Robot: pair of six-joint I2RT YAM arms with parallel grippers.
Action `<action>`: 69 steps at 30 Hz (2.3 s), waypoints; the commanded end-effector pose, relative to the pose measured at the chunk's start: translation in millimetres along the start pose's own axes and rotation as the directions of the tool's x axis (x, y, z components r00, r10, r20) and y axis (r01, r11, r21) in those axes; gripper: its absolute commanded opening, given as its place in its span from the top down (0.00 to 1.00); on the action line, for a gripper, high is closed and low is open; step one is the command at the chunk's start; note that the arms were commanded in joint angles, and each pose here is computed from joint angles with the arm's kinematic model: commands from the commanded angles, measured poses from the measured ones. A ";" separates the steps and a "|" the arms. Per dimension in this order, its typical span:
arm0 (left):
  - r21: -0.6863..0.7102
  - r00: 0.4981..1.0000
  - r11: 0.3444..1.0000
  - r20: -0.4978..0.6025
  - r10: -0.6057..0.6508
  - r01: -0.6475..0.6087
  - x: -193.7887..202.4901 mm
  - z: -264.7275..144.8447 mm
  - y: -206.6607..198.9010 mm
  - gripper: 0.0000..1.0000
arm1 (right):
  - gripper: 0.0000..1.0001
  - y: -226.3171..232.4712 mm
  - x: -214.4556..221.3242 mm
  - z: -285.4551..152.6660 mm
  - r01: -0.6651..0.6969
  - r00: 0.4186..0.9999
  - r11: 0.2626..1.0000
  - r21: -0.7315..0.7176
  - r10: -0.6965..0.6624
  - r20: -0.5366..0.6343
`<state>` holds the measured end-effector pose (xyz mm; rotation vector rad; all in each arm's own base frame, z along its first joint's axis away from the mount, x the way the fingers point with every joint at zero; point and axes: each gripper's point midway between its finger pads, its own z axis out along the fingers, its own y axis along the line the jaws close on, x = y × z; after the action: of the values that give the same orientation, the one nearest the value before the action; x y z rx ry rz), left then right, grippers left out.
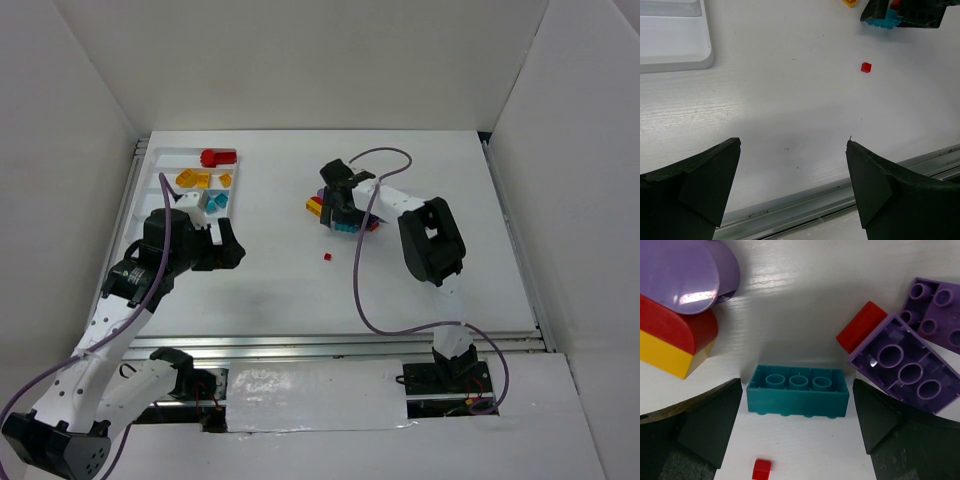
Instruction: Sort the legos into containers by color
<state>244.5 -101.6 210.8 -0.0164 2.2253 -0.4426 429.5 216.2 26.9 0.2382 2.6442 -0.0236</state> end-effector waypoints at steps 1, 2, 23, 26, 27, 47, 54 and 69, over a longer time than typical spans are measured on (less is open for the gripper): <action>0.038 0.998 0.999 0.055 0.026 -0.028 -14.7 -4.9 -8.8 0.00 | 0.02 5.1 -17.1 -3.2 -0.004 0.999 1.000 0.010 0.003 0.049; 0.037 0.998 0.999 0.052 0.026 -0.028 -14.2 -4.5 -8.6 0.00 | 0.02 4.9 -17.4 -2.2 -0.002 0.999 1.000 0.012 0.002 0.051; 0.289 0.998 0.957 0.061 0.012 -0.029 -14.1 -14.6 -53.3 0.00 | 0.97 84.6 39.0 -181.9 0.151 0.987 0.751 -0.643 -0.075 0.144; 0.505 0.996 0.862 0.088 0.007 -0.050 -16.0 -31.8 -91.6 0.00 | 0.97 91.2 61.1 -232.6 0.066 0.998 0.594 -0.802 -0.043 0.050; 0.563 0.995 0.825 0.095 -0.008 -0.047 -16.1 -36.5 -101.4 0.00 | 0.97 94.4 55.6 -260.9 0.027 0.999 0.520 -0.854 0.006 0.036; 0.759 0.866 0.454 0.496 0.063 -0.467 -16.1 -68.9 -189.5 0.10 | 1.00 89.8 113.3 -415.3 -0.344 0.938 -0.050 -0.938 -0.071 -0.340; 0.753 0.849 0.448 0.528 0.029 -0.483 -28.8 -85.6 -199.8 1.00 | 0.80 92.0 111.0 -405.6 -0.326 0.945 -0.020 -0.945 -0.043 -0.325; -0.251 0.848 0.840 0.377 -0.372 0.481 -136.4 66.0 77.6 1.00 | 0.05 -8.8 83.3 -220.6 -0.431 0.879 0.341 -0.835 0.369 -0.302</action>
<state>372.8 -93.3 307.0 -0.3866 1.7810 -0.4607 255.4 237.6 174.0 0.6374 2.2049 1.5604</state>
